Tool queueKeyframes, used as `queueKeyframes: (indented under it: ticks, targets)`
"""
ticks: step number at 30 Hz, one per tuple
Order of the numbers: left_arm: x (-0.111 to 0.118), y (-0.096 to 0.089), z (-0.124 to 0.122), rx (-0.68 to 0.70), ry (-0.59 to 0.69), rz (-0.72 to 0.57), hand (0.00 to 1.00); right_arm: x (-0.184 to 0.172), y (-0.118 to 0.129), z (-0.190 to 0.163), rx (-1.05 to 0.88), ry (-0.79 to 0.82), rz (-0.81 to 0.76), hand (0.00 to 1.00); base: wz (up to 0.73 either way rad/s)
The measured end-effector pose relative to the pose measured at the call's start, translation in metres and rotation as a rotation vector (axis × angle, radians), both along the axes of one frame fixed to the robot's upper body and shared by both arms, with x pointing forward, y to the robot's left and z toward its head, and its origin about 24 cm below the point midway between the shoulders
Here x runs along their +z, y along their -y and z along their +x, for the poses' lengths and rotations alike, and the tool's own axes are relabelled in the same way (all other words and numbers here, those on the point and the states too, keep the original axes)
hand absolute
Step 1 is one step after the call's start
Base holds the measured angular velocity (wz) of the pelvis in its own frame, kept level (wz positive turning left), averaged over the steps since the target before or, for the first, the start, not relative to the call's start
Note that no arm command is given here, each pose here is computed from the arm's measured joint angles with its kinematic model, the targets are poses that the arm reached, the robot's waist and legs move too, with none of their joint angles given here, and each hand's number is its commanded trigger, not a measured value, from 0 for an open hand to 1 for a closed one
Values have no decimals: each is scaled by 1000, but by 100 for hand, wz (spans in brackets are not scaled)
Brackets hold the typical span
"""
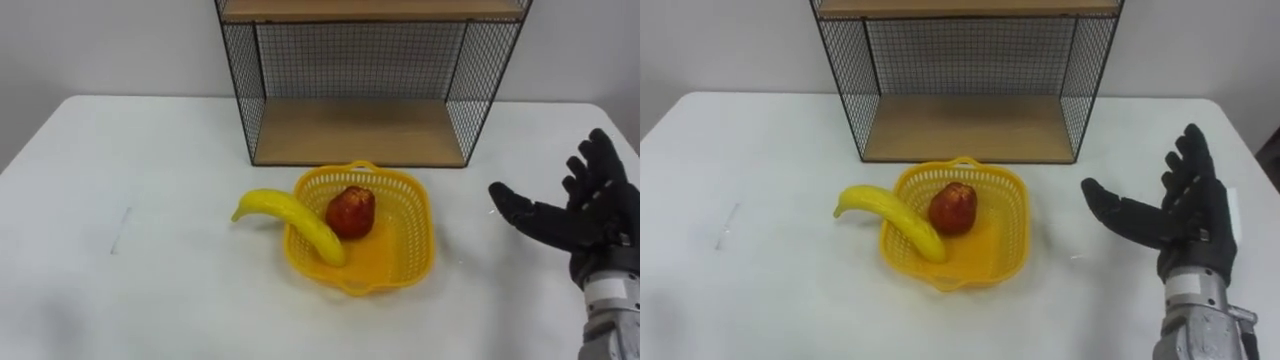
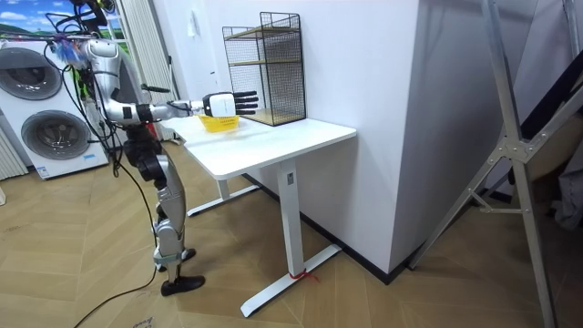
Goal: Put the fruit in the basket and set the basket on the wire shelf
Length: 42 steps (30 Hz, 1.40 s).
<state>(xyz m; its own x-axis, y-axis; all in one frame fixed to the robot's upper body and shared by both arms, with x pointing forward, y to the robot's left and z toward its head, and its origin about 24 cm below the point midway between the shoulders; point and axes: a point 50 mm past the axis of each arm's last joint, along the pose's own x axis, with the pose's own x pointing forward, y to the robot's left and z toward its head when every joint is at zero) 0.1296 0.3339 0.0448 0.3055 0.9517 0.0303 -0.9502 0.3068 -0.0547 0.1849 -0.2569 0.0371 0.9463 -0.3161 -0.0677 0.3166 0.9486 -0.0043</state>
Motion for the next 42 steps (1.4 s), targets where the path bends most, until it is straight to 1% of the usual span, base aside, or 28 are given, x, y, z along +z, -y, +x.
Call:
queueKeyframes:
  ticks: [1,3,4,6,7,9,12,18,22,26,32,34,36,42]
  targets:
    - [-1,2,3,-27,5,-11,0,-1,-1,0,6,-5,-5,0,0]
    - [-6,13,12,-140,12,-51,0,-13,-3,0,21,-50,-11,0,0]
    - [-8,16,15,-173,12,-62,0,-17,-3,-1,22,-65,-8,0,0]
    - [-16,33,26,-313,9,-117,0,-25,-4,-3,27,-103,-11,0,0]
    - [-18,36,28,-348,15,-136,0,-25,-4,-3,31,-104,-12,0,0]
    - [-27,48,35,-462,24,-202,0,-25,-7,-1,54,-105,-25,0,0]
    - [-38,59,39,-564,23,-280,0,-23,-14,5,104,-94,-34,0,-4]
    - [-43,75,46,-730,33,-331,0,-21,-22,11,169,-75,-15,0,-6]
    - [-43,79,48,-798,41,-336,0,-22,-23,12,176,-72,-2,0,0]
    - [-51,84,50,-847,53,-390,0,-19,-25,16,196,-56,1,0,0]
    - [-55,87,50,-852,105,-486,0,-17,-30,20,222,-43,9,0,-1]
    - [-57,89,50,-858,117,-506,0,-17,-31,20,229,-43,13,0,-2]
    - [-63,95,49,-877,103,-532,0,-19,-34,20,241,-52,15,0,0]
    - [-68,96,48,-895,109,-551,0,-27,-34,18,242,-90,22,0,-1]
